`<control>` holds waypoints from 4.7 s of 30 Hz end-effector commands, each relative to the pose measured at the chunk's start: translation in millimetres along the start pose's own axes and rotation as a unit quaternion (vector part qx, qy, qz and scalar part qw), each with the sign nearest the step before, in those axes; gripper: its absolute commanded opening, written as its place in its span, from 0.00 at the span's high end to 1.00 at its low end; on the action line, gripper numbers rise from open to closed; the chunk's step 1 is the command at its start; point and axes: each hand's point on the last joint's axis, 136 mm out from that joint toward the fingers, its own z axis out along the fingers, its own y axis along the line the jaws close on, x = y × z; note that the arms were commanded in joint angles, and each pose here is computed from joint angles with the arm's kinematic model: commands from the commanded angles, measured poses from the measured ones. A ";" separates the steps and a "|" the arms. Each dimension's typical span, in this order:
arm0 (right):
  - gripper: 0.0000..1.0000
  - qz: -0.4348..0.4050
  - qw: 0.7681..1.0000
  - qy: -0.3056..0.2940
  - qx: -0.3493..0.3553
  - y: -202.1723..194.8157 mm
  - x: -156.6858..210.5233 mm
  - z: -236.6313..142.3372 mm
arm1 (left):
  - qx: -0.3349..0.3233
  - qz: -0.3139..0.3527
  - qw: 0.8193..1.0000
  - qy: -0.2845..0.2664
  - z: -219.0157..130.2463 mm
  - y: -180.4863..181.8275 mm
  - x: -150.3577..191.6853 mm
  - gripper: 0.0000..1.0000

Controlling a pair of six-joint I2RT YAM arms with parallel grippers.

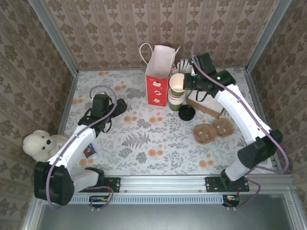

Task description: Pack the takeout coffee

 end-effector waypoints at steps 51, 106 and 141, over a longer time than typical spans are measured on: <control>1.00 -0.095 0.988 0.125 0.000 86.5 190.6 80.5 | -0.052 -0.024 0.979 0.198 15.5 -7.4 90.3 0.00; 0.30 0.548 0.827 0.110 0.067 -78.7 160.7 117.8 | 0.053 -0.029 0.997 0.051 -20.9 -28.8 48.6 0.00; 0.87 0.572 0.802 0.138 0.099 -71.9 186.2 148.9 | 0.061 -0.062 0.996 0.017 -28.9 -9.5 34.1 0.00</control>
